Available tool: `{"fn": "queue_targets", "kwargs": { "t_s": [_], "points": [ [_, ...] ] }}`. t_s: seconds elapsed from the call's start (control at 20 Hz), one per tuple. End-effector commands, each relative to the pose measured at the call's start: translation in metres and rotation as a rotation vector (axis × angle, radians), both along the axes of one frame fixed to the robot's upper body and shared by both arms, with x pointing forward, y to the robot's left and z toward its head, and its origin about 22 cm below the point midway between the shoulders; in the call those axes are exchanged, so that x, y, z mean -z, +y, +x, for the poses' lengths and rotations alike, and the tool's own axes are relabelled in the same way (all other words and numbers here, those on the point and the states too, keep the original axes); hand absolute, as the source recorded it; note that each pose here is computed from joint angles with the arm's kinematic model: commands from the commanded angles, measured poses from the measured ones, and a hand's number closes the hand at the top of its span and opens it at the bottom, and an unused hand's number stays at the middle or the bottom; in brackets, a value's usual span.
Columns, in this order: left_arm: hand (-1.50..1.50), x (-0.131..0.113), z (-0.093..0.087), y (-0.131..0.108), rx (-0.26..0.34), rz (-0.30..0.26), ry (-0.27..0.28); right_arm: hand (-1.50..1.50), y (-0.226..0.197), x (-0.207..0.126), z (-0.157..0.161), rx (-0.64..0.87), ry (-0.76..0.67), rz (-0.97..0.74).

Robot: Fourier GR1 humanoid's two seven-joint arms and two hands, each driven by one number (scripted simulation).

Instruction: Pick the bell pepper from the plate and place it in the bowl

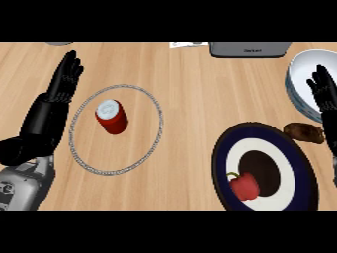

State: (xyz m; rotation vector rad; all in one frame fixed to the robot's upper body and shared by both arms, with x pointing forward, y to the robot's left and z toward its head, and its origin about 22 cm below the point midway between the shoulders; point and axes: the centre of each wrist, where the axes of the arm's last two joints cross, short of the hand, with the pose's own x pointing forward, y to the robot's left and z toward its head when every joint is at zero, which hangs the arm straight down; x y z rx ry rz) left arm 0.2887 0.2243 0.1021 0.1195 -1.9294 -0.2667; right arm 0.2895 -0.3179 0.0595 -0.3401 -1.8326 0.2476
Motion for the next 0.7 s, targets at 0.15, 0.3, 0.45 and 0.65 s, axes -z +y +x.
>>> {"fn": "queue_targets", "kwargs": {
  "t_s": [0.15, 0.3, 0.45, 0.65],
  "points": [
    [0.00, 0.026, -0.010, 0.039, -0.080, -0.172, 0.099, -1.50, 0.042, 0.026, -0.021, -0.215, 0.214, 0.250],
    [0.00, 0.031, -0.009, 0.028, -0.055, -0.223, 0.192, -1.50, -0.032, 0.006, -0.020, -0.011, 0.279, -0.407],
    [0.00, 0.045, -0.017, 0.056, -0.055, -0.312, 0.241, -1.50, 0.023, 0.054, -0.036, 0.129, 0.391, 0.014],
    [0.00, 0.054, -0.020, 0.062, -0.041, -0.331, 0.253, -1.50, 0.043, 0.052, -0.034, 0.124, 0.233, -0.061]
  ]
}}
